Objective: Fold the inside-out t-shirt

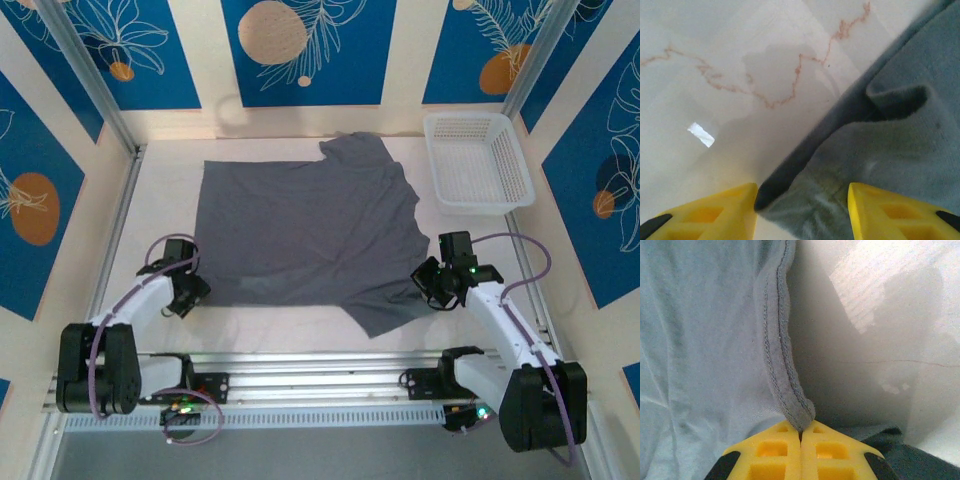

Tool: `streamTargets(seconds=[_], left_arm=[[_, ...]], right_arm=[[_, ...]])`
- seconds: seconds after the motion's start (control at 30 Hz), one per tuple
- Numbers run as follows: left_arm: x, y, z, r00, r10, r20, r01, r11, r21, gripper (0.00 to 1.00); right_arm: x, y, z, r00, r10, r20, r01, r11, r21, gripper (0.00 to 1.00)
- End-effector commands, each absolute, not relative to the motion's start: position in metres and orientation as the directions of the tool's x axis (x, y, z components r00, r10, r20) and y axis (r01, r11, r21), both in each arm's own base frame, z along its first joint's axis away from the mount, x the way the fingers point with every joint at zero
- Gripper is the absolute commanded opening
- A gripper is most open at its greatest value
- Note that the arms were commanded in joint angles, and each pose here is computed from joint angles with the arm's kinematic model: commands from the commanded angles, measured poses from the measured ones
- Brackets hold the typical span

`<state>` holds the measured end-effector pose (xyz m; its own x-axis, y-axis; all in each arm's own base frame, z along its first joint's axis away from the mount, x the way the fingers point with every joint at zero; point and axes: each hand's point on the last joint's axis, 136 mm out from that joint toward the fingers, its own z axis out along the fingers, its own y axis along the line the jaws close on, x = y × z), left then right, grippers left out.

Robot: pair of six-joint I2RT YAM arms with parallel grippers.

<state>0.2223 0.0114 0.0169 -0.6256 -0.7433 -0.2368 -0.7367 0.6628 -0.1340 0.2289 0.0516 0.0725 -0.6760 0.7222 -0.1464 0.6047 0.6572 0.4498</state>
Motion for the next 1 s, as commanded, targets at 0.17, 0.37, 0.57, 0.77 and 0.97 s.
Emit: streamTargets(seconds=[0.17, 0.37, 0.57, 0.77, 0.97], left_arm=[[0.229, 0.025, 0.016, -0.591, -0.755, -0.285, -0.763, 0.637, -0.105, 0.45], [0.228, 0.02, 0.031, -0.577, -0.759, -0.302, -0.75, 0.639, -0.172, 0.48], [0.228, 0.02, 0.049, -0.541, -0.782, -0.308, -0.764, 0.611, -0.209, 0.43], [0.237, 0.014, 0.037, -0.562, -0.788, -0.253, -0.768, 0.61, -0.194, 0.36], [0.236, 0.014, 0.025, -0.57, -0.79, -0.226, -0.778, 0.608, -0.159, 0.36]], right_arm=[[0.225, 0.054, 0.079, -0.672, 0.728, -0.135, 0.607, 0.647, 0.462, 0.0], [0.222, 0.054, 0.078, -0.672, 0.729, -0.13, 0.612, 0.646, 0.456, 0.0], [0.22, 0.054, 0.079, -0.671, 0.728, -0.138, 0.611, 0.649, 0.453, 0.0], [0.218, 0.053, 0.08, -0.668, 0.731, -0.141, 0.614, 0.648, 0.45, 0.0], [0.215, 0.051, 0.082, -0.664, 0.732, -0.154, 0.613, 0.65, 0.448, 0.0]])
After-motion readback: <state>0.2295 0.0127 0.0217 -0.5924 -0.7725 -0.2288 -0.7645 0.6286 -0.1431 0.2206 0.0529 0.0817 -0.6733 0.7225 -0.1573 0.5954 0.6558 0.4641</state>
